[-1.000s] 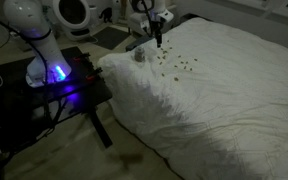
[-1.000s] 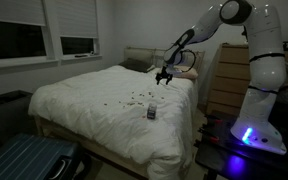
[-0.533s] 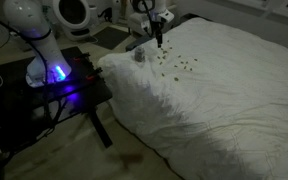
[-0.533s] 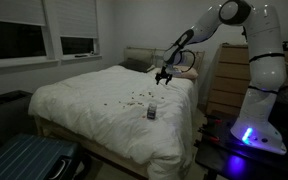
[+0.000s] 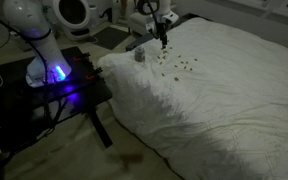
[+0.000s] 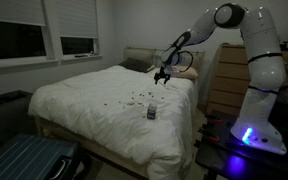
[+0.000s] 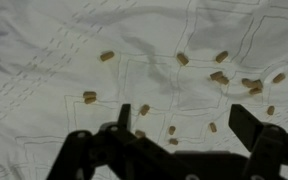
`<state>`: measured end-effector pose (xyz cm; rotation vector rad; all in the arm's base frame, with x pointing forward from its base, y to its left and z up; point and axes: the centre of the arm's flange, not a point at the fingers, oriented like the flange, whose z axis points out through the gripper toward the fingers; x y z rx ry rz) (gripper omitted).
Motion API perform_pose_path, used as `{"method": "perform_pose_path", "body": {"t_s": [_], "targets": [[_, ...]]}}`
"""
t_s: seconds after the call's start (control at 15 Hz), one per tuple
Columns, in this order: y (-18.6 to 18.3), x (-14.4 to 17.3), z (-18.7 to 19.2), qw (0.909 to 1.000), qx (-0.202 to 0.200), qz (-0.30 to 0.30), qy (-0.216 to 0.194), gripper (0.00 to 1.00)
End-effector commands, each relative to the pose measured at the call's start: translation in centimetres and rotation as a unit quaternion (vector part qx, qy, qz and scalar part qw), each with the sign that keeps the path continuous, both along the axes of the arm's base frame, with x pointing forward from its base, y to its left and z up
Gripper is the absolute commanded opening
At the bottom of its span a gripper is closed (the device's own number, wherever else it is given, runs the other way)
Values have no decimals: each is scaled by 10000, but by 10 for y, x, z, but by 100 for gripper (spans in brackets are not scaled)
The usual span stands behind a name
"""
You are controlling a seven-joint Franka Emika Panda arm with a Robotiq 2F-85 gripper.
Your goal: Pick up the small objects from the bed and put them in the jar
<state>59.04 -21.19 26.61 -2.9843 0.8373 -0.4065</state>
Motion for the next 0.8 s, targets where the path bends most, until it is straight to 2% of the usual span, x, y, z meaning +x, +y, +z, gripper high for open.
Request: {"method": "perform_pose_path", "body": {"t_s": [0.0, 0.47, 0.73], "targets": [[-13, 40, -12, 9998, -12, 144, 111, 100], [8, 99, -54, 9974, 73, 491, 529, 100], [18, 115, -81, 9922, 239, 670, 1026, 100]]}}
